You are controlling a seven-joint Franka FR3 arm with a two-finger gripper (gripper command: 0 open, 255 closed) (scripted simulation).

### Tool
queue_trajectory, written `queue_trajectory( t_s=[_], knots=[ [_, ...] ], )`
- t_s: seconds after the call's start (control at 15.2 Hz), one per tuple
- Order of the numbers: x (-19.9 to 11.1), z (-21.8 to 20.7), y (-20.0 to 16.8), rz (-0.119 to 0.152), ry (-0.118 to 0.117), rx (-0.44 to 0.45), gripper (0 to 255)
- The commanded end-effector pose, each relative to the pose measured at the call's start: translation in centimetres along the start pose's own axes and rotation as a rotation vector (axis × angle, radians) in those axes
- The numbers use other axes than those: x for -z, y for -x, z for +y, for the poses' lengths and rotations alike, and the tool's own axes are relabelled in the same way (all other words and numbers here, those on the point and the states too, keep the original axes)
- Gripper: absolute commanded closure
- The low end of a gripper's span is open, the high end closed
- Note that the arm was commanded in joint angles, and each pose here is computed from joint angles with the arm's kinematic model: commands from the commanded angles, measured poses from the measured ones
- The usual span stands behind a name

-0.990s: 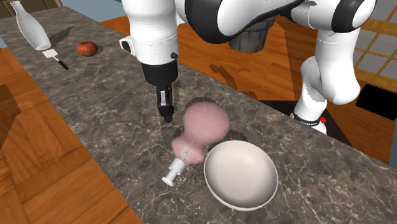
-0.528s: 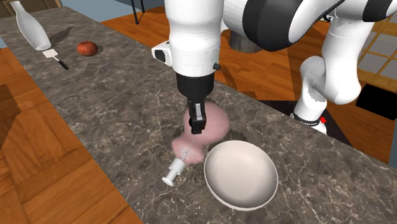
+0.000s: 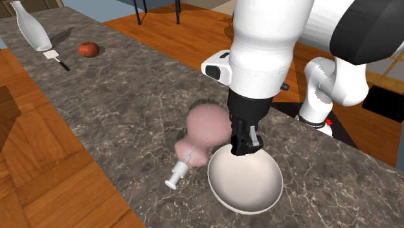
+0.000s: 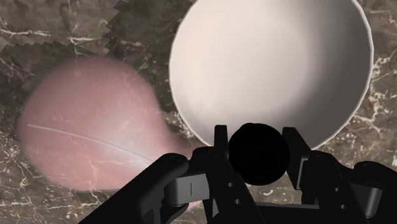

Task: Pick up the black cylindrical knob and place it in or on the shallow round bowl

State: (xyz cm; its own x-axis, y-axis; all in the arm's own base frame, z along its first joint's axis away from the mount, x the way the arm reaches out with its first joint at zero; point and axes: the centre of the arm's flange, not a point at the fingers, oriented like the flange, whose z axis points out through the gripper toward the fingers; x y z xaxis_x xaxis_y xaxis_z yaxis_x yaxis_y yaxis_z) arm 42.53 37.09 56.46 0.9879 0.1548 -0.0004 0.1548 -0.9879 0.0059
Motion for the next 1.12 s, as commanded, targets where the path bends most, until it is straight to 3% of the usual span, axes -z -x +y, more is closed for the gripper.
queue_trajectory(
  t_s=[0.0,1.06],
  knots=[
    [0.1,-1.8,2.2,0.000,0.000,-0.001,255],
    [-7.6,-2.2,2.6,0.000,0.000,-0.001,255]
  ],
)
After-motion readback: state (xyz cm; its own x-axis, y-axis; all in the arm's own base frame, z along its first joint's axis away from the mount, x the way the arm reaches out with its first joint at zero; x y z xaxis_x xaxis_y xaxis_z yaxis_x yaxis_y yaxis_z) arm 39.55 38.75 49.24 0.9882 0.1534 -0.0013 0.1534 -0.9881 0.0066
